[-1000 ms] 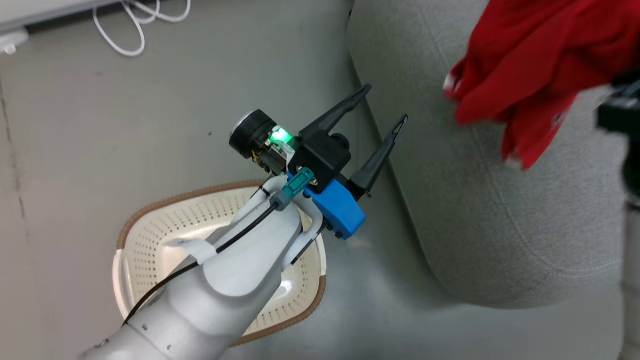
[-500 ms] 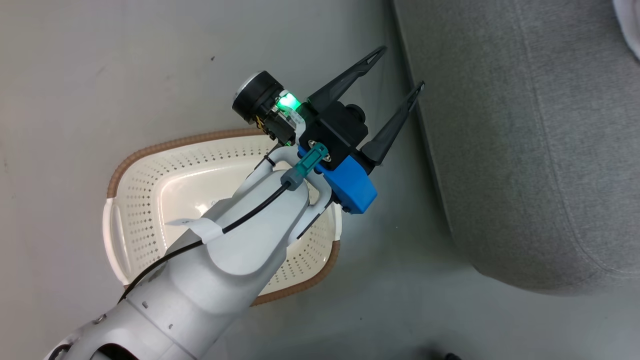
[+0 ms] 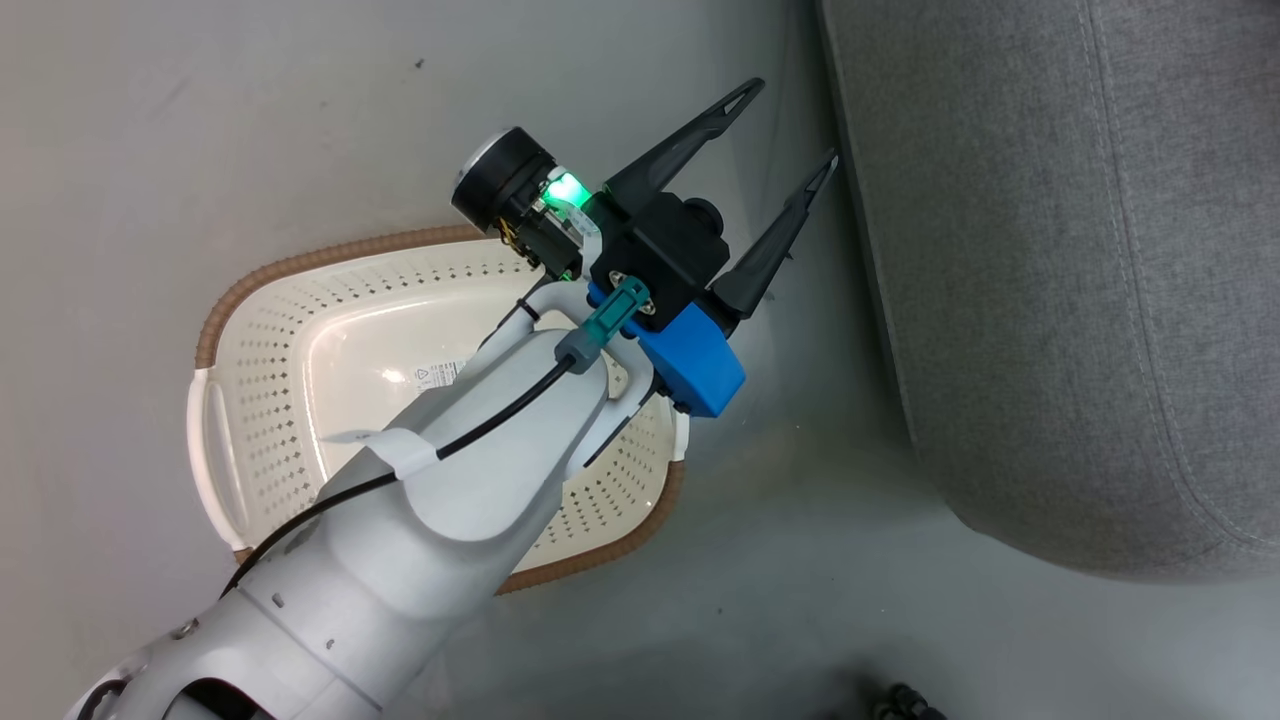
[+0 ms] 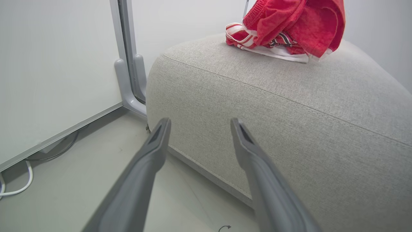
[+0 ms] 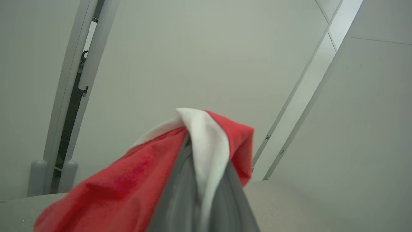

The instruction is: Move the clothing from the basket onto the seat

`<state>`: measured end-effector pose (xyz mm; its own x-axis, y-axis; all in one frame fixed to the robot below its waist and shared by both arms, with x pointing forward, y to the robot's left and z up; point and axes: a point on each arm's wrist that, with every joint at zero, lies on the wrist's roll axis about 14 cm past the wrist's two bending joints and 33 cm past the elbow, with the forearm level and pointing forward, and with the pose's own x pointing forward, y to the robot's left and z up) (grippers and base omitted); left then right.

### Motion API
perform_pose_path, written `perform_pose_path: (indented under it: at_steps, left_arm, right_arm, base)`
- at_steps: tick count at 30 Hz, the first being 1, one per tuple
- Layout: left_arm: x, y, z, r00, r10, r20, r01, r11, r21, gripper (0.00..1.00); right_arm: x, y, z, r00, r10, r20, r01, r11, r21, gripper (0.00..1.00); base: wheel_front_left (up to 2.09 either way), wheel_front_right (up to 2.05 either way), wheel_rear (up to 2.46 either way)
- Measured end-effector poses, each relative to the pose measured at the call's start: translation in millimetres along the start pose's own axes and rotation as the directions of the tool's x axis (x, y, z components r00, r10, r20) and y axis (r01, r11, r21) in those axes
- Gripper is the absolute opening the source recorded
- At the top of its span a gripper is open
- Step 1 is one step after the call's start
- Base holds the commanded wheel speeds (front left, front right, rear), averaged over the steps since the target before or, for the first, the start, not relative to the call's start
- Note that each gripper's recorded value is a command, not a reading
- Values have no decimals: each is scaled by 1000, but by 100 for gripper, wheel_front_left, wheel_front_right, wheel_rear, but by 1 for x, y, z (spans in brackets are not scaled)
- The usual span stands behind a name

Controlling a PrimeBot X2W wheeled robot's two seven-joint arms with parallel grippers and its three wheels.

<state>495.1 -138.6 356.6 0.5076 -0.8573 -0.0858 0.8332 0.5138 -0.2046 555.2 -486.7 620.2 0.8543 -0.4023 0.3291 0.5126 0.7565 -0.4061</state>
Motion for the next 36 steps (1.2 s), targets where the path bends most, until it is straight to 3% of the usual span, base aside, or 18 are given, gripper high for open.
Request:
perform_pose_path:
  at_steps: [8,18,19,20,27,36]
  left_arm:
    - [-1,2,-9,1000,-1,-15,1,1000,-2,100]
    - [-6,6,-7,1000,16,-16,-16,1000,6,100]
    - [-6,6,-7,1000,15,-16,-15,1000,7,100]
    - [-6,6,-6,1000,16,-15,-16,1000,8,100]
    - [-8,1,12,1000,19,4,-19,999,27,100]
    - [-21,-9,52,996,63,59,-65,997,39,100]
  right_arm:
    - [-33,44,-65,982,77,-172,-75,997,16,0]
    - [-68,63,-122,931,97,-351,-82,995,56,0]
    - [-69,63,-123,929,98,-357,-82,995,59,38]
    - [-68,63,-122,930,96,-355,-79,995,62,100]
    - [-70,48,-103,945,69,-319,-42,995,90,100]
    - [-120,16,-80,954,46,-297,-15,994,107,100]
  base:
    - [0,0,0]
    - [0,0,0]
    - [0,0,0]
    - [0,0,0]
    - [0,0,0]
    - [0,0,0]
